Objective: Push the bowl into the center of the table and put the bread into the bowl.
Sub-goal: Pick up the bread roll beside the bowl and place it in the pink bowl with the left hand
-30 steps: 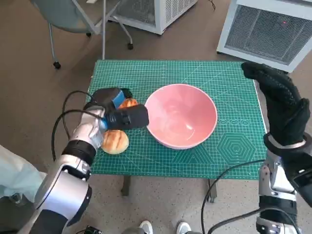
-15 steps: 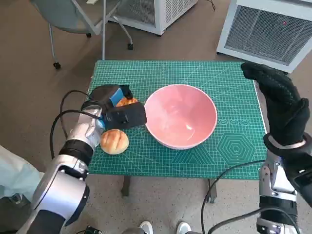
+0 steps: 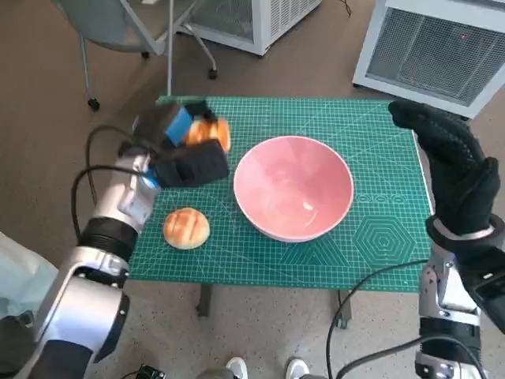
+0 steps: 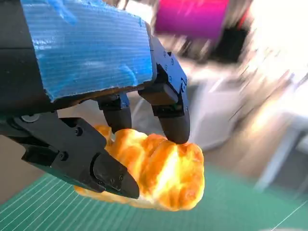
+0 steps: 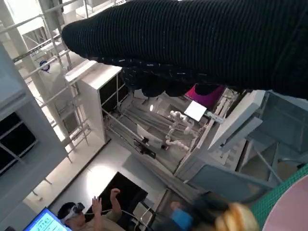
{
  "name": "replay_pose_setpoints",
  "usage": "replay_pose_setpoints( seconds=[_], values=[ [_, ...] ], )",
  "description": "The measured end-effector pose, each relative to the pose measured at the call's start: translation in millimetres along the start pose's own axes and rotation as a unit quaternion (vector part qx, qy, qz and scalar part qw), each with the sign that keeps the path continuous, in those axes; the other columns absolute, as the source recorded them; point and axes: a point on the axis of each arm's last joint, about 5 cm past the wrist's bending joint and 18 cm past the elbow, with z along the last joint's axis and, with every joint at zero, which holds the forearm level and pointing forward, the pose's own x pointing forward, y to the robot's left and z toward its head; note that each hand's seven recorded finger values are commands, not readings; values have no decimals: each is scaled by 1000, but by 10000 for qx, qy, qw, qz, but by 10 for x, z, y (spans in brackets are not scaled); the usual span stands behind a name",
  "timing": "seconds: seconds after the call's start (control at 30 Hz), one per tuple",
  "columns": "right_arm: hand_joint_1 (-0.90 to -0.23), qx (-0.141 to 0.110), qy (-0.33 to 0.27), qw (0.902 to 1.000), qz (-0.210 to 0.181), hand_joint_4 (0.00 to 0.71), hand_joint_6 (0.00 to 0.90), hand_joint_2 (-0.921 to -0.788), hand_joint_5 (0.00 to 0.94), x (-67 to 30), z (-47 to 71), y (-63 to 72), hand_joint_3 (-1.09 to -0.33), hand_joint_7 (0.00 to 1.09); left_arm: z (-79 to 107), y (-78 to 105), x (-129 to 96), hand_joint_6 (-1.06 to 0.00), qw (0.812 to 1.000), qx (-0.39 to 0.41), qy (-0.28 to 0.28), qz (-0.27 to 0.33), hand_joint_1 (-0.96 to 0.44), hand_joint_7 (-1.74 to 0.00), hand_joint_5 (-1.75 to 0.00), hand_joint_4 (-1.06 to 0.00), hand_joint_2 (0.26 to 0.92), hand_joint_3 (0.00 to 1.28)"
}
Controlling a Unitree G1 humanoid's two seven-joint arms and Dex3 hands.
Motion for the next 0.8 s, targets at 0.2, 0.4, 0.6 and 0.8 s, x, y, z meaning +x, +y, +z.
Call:
replay_pose_setpoints(
  seconds=[0.2, 0.4, 0.6, 0.8],
  values=[
    [-661, 47, 11, 10000, -6, 109, -1, -921, 0, 0, -3, 0, -663, 440, 123, 107, -46, -658, 9977, -214, -470, 445, 2, -1102, -1130, -748, 918, 32],
    [-661, 62, -1, 10000, -18, 109, -1, -921, 0, -2, 0, -7, -663, 441, 194, 103, -143, -686, 9951, -307, -723, 600, 1, -1022, -1136, -790, 907, 27],
    [-660, 66, -1, 10000, -11, 108, -1, -921, 0, 0, 1, -6, -663, 441, 410, 76, -284, -696, 9859, -549, -1438, 652, 2, -1021, -1103, -812, 901, 24],
    [-659, 86, 16, 10000, 22, 107, -1, -921, 0, 2, -3, 3, -663, 441, 660, 75, -342, -693, 9721, -767, -2171, 452, 2, -1060, -1064, -815, 900, 22]
  ],
)
